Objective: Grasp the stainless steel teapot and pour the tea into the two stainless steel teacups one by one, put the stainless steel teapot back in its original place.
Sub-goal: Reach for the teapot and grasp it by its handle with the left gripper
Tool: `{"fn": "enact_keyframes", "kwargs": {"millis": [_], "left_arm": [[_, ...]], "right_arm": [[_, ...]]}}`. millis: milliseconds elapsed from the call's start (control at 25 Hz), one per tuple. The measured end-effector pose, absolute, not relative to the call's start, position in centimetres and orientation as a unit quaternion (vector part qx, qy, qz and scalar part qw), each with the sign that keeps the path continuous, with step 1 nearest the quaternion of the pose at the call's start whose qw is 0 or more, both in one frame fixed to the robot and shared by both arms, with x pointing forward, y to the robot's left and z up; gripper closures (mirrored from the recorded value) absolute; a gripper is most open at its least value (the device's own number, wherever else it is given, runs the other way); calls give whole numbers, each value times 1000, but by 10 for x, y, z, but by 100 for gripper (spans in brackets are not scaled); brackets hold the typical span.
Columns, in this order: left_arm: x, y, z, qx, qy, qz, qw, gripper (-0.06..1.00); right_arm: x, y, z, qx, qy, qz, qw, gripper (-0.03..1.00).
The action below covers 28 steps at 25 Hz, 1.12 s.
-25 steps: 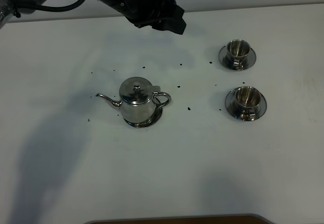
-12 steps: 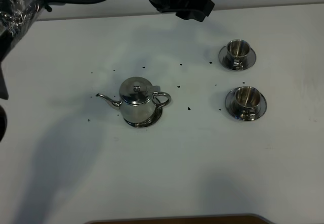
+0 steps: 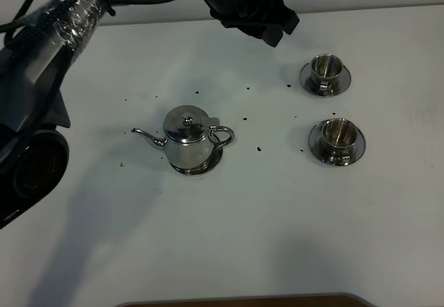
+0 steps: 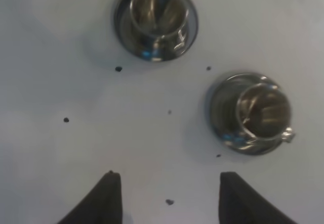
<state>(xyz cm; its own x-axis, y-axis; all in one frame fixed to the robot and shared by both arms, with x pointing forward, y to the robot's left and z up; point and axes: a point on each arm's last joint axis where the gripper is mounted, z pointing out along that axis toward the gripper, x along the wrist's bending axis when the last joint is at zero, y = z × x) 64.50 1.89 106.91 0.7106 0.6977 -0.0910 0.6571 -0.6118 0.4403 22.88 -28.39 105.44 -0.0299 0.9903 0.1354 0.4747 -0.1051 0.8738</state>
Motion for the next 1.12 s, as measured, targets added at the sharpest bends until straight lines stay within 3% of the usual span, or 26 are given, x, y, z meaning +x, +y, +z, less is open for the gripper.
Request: {"fn": "enact_keyframes", "kwargs": {"millis": [440,1120], "left_arm": [[646,2,1034,906,382,66,171,46],[641,1,944,914,399,-10,70,47]], "right_arm": [[229,-283,1055,620,590,411,313,49],[229,-282,1055,621,588,419,305,49]]}}
